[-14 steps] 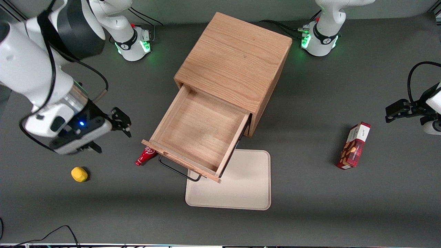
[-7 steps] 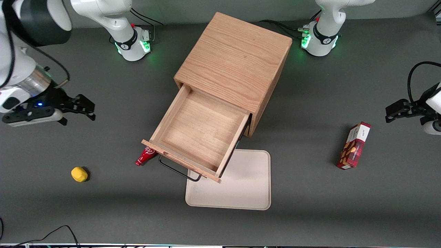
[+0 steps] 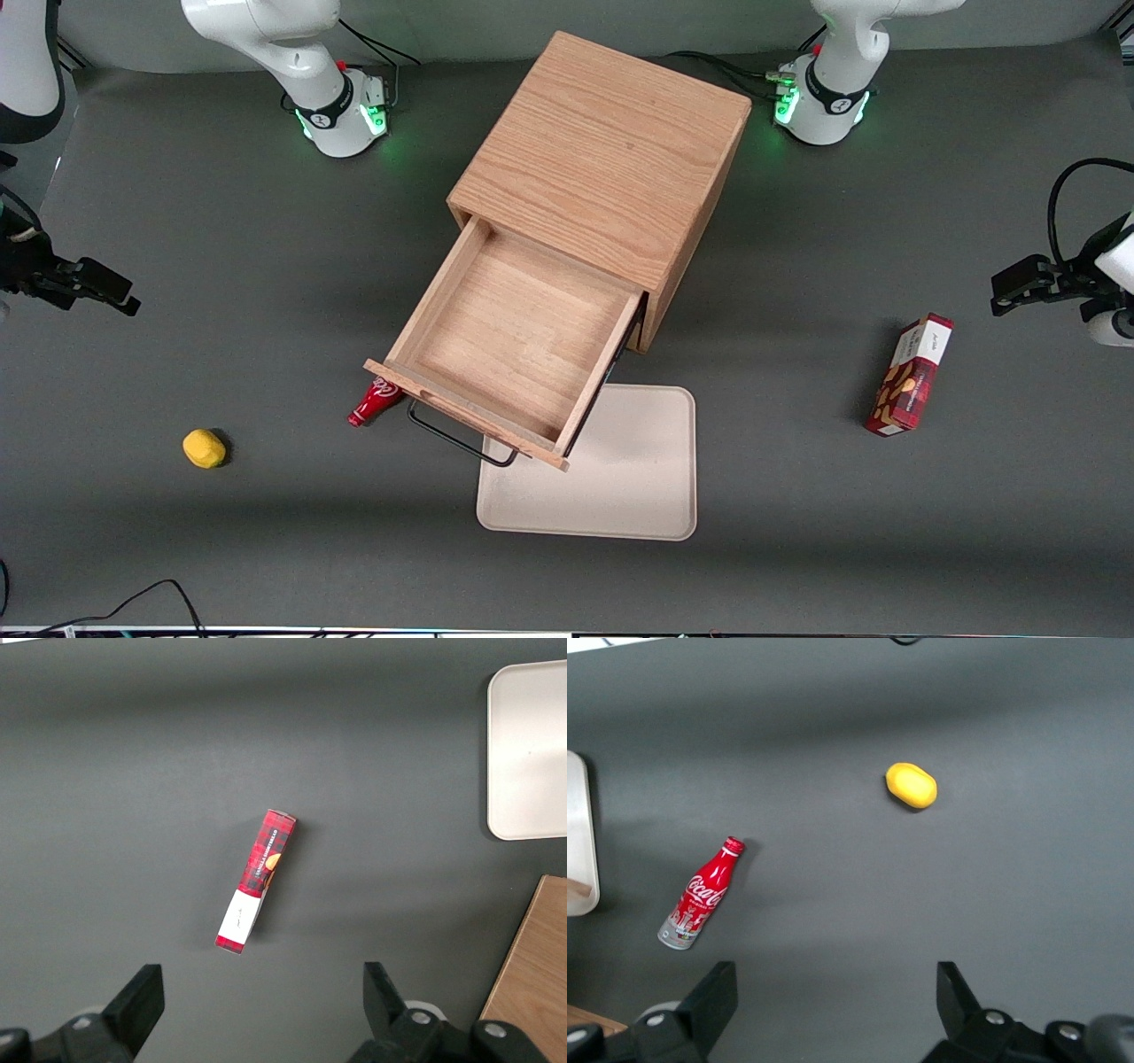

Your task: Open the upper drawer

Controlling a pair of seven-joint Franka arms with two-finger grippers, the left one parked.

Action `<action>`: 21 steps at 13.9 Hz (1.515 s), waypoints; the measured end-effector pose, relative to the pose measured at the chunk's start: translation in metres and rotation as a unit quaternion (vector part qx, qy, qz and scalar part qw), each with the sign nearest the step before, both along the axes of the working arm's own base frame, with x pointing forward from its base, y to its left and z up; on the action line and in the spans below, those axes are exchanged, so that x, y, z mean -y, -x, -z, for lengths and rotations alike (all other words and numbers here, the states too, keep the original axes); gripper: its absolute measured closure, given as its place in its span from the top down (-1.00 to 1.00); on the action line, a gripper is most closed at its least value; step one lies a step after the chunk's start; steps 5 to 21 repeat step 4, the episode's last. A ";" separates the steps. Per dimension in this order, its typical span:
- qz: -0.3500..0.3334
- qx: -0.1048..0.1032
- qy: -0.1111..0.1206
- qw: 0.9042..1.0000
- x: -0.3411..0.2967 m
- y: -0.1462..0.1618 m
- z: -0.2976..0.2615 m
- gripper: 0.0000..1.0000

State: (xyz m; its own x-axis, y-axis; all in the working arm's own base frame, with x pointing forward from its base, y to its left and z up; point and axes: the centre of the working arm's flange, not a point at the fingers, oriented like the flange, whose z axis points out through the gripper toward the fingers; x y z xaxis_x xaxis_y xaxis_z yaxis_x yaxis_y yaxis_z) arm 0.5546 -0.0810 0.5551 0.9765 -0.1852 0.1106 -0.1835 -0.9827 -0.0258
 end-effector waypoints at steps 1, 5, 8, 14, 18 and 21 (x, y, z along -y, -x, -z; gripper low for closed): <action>0.012 -0.002 -0.002 1.000 0.000 0.000 0.002 1.00; 0.021 0.003 -0.004 1.000 -0.002 -0.007 -0.002 1.00; 0.021 0.003 -0.004 1.000 -0.002 -0.007 -0.002 1.00; 0.021 0.003 -0.004 1.000 -0.002 -0.007 -0.002 1.00; 0.021 0.003 -0.004 1.000 -0.002 -0.007 -0.002 1.00; 0.021 0.003 -0.004 1.000 -0.002 -0.007 -0.002 1.00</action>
